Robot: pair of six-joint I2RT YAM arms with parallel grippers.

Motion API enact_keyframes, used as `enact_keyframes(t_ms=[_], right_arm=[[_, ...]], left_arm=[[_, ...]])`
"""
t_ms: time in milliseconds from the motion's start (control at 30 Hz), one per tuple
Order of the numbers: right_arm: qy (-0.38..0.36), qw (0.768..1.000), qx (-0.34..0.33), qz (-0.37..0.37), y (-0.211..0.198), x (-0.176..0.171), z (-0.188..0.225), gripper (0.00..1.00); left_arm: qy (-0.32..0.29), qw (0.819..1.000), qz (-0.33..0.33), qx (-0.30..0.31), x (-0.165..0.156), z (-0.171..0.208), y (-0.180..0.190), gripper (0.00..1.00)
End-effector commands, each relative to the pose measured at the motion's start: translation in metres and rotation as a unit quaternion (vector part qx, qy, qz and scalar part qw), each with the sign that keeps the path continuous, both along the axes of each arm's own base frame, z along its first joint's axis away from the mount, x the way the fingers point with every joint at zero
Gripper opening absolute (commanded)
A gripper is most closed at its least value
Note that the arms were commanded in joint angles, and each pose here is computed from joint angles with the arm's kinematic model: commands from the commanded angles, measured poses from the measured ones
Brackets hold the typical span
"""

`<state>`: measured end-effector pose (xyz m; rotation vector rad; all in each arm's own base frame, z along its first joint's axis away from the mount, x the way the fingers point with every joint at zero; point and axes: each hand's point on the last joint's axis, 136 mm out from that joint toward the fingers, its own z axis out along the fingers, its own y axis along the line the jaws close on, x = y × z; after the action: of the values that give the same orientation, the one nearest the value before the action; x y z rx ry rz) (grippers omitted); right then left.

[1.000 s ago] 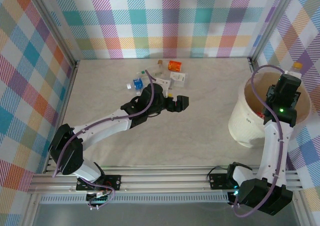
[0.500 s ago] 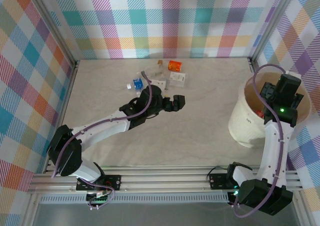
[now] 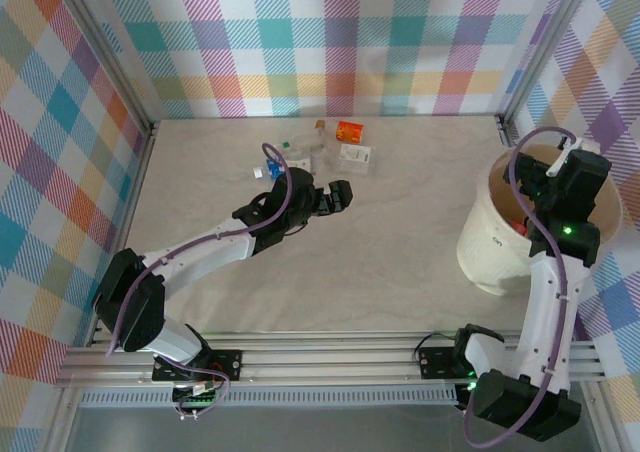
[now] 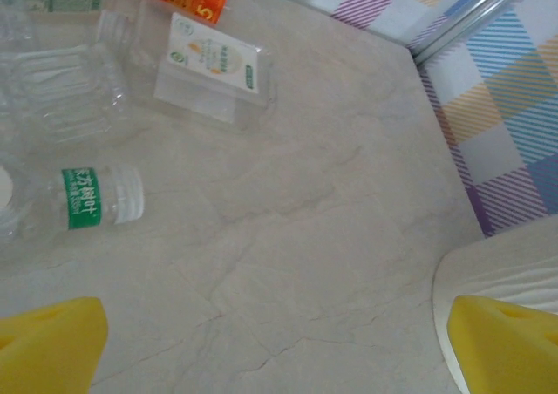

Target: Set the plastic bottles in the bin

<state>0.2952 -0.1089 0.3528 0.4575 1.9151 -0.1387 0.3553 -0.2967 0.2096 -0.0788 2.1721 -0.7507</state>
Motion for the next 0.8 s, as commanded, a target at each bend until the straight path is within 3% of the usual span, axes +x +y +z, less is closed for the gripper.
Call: enact_keyframes(t_ms=[0,233,433,600,767], right_arm=[[-0.086,0.991,0.041,0.094,0.039,0.008,0.031,1.0],[-0.118,0.956,0.097,0.25,0.108,0.013,0.054,1.0],[-0.102,0.922,0.064,0.368,0.186,0.013,0.054,1.0],[-0.077,0.903,0.073,0.417,0.222,0.018,0.041,1.0],[-0.06,0.903,0.066,0.42,0.235,0.025,0.023,1.0]], left_arm=[[0.026,0.999,0.031,0.012,0.006,-0.015,0.013,1.0],[0.048,0.996,0.062,0.037,0.015,-0.029,0.035,1.0],[0.055,0.993,0.079,0.072,0.028,-0.036,0.055,1.0],[0.062,0.988,0.083,0.116,0.04,-0.043,0.071,1.0],[0.052,0.987,0.071,0.136,0.064,-0.052,0.083,1.0]])
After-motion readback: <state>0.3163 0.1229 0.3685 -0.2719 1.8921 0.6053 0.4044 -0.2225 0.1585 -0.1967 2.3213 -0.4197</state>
